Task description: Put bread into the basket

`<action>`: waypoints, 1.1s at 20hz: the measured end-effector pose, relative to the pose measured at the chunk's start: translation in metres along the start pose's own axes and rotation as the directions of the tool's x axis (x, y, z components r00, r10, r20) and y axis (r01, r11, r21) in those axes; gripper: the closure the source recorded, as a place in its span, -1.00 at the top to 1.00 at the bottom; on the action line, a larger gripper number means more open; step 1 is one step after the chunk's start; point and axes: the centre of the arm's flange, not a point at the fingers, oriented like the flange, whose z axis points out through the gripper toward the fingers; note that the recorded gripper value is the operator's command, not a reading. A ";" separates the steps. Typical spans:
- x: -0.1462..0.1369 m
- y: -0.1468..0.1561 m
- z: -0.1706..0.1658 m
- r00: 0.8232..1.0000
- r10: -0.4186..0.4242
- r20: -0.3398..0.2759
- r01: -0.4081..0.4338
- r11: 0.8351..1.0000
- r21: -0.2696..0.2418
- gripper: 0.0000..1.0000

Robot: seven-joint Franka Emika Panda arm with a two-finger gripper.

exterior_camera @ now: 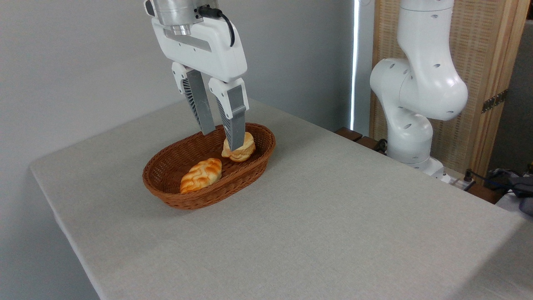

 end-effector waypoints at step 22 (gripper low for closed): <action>0.014 0.012 -0.007 0.999 -0.036 -0.041 0.038 0.999 0.032 1.00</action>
